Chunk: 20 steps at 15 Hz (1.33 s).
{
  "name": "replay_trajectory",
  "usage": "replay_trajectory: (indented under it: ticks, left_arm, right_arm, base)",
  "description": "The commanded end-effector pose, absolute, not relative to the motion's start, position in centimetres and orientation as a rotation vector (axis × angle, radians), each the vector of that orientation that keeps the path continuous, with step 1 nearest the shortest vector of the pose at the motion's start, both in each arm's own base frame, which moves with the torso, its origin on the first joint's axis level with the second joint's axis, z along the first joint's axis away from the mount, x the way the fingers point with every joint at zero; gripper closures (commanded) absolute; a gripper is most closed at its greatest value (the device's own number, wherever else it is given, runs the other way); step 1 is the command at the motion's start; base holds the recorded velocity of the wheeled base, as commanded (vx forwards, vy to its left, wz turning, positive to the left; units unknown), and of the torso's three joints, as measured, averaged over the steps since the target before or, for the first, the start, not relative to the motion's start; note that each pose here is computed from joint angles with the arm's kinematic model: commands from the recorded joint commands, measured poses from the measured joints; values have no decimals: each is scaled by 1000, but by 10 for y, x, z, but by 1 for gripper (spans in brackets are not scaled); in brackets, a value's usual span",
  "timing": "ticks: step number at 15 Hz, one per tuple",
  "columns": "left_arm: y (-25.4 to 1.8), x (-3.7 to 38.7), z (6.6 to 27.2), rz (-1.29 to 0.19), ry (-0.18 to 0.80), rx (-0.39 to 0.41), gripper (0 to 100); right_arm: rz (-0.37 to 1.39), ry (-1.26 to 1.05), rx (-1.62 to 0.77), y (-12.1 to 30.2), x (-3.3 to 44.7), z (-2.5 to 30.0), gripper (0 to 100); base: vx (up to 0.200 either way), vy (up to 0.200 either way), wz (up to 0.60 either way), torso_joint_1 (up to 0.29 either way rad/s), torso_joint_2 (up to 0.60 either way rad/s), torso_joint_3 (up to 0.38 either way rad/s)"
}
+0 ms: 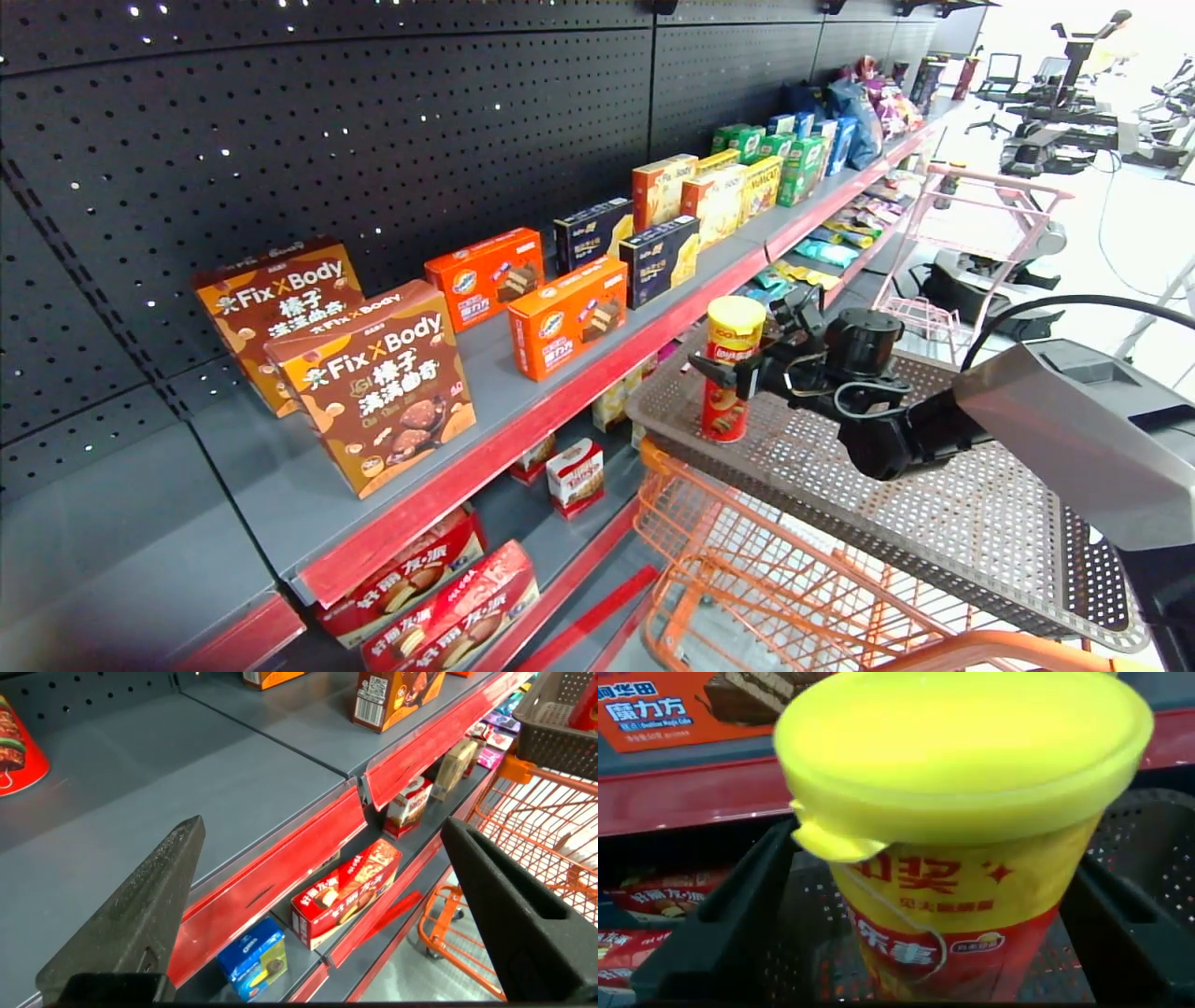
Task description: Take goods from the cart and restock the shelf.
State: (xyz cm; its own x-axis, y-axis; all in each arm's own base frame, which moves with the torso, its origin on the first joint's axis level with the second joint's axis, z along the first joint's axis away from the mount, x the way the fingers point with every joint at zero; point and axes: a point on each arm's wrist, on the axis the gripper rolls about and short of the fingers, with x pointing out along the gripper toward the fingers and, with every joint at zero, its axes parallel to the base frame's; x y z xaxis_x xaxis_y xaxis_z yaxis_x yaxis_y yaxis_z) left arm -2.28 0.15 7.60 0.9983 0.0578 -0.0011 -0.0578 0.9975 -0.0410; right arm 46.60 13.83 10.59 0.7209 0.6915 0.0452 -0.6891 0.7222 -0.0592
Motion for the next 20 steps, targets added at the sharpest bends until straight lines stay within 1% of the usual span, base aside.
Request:
replay_trajectory:
  ticks: [1, 4, 5, 9, 11, 13, 15, 17, 18, 20]
  left_arm:
    - [2, -23, 76, 58, 0, -41, 0]
    - [2, -23, 76, 58, 0, -41, 0]
    - [2, -23, 76, 58, 0, -41, 0]
    - [2, -23, 76, 58, 0, -41, 0]
    - [1, -23, 76, 57, 0, -41, 0]
    - [2, -23, 76, 58, 0, -41, 0]
    - [2, -23, 76, 58, 0, -41, 0]
    - [2, -23, 76, 58, 0, -41, 0]
    - [2, -23, 76, 58, 0, -41, 0]
    - [2, -23, 76, 58, 0, -41, 0]
  right_arm:
    - [767, -74, -41, 140, 473, 105, 0]
    - [830, -71, -42, 143, 478, 107, 0]
    - [833, -71, -42, 144, 478, 108, 100]
    - [833, -61, -43, 141, 476, 109, 100]
    - [827, -61, -40, 139, 465, 126, 100]
    - [809, -35, -36, 129, 445, 155, 100]
    - [765, -53, -36, 117, 421, 198, 100]
    - [726, -79, -37, 107, 402, 231, 100]
    - [709, -123, -42, 97, 379, 262, 100]
    - [690, -163, -46, 87, 346, 291, 100]
  base:
    - [0, 0, 0, 0, 0, 0]
    - [0, 0, 0, 0, 0, 0]
    - [0, 0, 0, 0, 0, 0]
    - [0, 0, 0, 0, 0, 0]
    - [0, 0, 0, 0, 0, 0]
    - [0, 0, 0, 0, 0, 0]
    - [0, 0, 0, 0, 0, 0]
    - [0, 0, 0, 0, 0, 0]
    - [0, 0, 0, 0, 0, 0]
    - [0, 0, 0, 0, 0, 0]
